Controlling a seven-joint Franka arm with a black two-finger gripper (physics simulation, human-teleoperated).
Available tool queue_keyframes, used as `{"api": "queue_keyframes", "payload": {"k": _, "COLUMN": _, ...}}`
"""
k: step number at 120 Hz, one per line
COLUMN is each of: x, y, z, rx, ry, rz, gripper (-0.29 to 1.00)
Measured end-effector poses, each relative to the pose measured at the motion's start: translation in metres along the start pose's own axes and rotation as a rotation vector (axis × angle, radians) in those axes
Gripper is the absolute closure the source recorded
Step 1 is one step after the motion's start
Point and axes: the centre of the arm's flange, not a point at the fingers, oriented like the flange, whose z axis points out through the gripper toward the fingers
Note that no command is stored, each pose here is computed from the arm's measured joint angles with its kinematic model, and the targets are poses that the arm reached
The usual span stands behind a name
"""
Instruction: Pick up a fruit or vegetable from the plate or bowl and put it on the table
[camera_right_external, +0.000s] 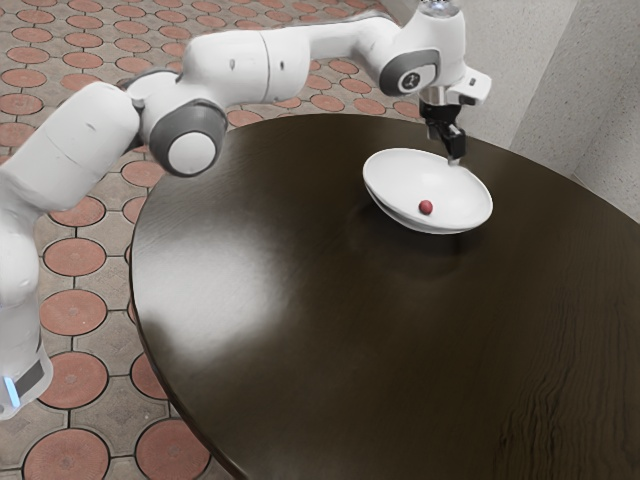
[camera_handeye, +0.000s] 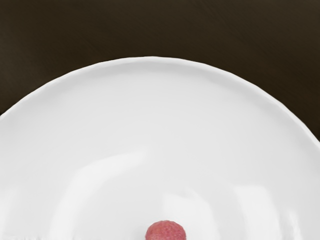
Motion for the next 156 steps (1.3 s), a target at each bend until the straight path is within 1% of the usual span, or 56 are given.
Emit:
{"api": "queue_keyframes", "payload": {"k": 11, "x": -0.004, "y": -0.027, "z": 0.022, "rx": 0.013, "ry": -0.007, "rz": -0.063, "gripper": 0.00}}
{"api": "queue_keyframes", "payload": {"k": 40, "x": -0.011, "y": -0.056, "z": 0.057, "rx": 0.026, "ry": -0.026, "rz": -0.185, "gripper": 0.00}}
{"api": "queue_keyframes", "payload": {"k": 62, "x": -0.014, "y": -0.050, "z": 0.077, "rx": -0.013, "ry": -0.039, "rz": -0.259, "gripper": 0.00}}
{"api": "queue_keyframes", "payload": {"k": 82, "x": -0.024, "y": -0.056, "z": 0.109, "rx": -0.048, "ry": -0.077, "rz": -0.338, "gripper": 0.00}}
{"api": "queue_keyframes", "payload": {"k": 108, "x": -0.032, "y": -0.069, "z": 0.127, "rx": -0.061, "ry": -0.099, "rz": -0.411, "gripper": 0.01}}
{"api": "queue_keyframes", "payload": {"k": 134, "x": -0.026, "y": -0.059, "z": 0.132, "rx": -0.102, "ry": -0.074, "rz": -0.441, "gripper": 0.02}}
{"api": "queue_keyframes", "payload": {"k": 156, "x": -0.031, "y": -0.051, "z": 0.149, "rx": -0.052, "ry": -0.100, "rz": -0.413, "gripper": 0.01}}
